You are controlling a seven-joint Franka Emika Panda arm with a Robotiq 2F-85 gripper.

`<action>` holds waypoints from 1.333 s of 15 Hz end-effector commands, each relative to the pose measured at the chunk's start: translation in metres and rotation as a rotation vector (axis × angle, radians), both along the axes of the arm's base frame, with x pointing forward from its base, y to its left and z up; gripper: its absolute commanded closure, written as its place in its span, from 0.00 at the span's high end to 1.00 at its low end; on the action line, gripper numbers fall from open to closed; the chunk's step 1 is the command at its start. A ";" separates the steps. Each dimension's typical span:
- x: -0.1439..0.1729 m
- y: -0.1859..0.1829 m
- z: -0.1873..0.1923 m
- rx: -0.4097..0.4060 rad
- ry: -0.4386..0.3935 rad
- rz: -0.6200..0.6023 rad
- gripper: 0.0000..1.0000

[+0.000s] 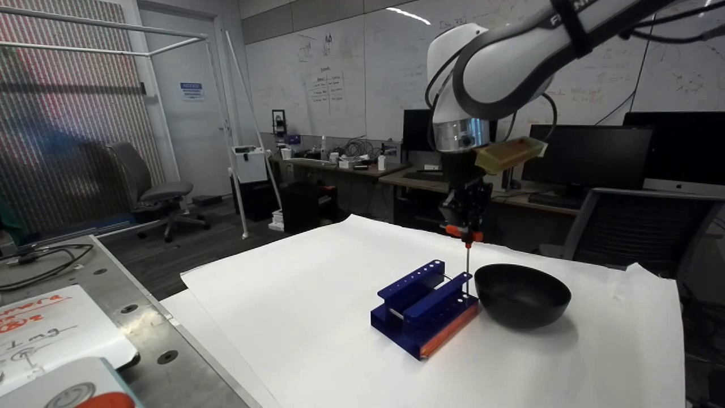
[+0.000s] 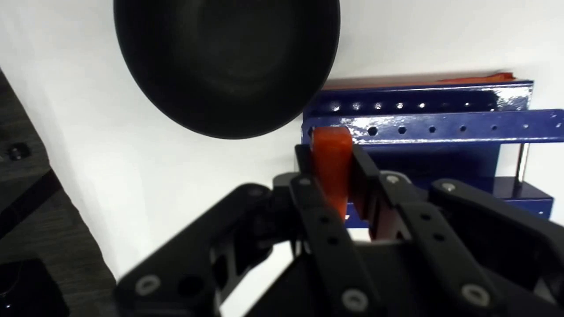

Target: Put the metal object with the orange handle in the bowl

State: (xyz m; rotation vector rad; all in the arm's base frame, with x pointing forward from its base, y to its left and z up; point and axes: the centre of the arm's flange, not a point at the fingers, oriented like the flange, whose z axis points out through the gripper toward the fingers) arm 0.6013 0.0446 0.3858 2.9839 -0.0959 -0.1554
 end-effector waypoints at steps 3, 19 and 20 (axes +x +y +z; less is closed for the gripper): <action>-0.057 -0.005 0.111 0.028 0.014 0.059 0.06; -0.038 -0.036 0.003 -0.087 0.104 0.016 0.06; -0.034 -0.035 -0.004 -0.094 0.097 0.020 0.06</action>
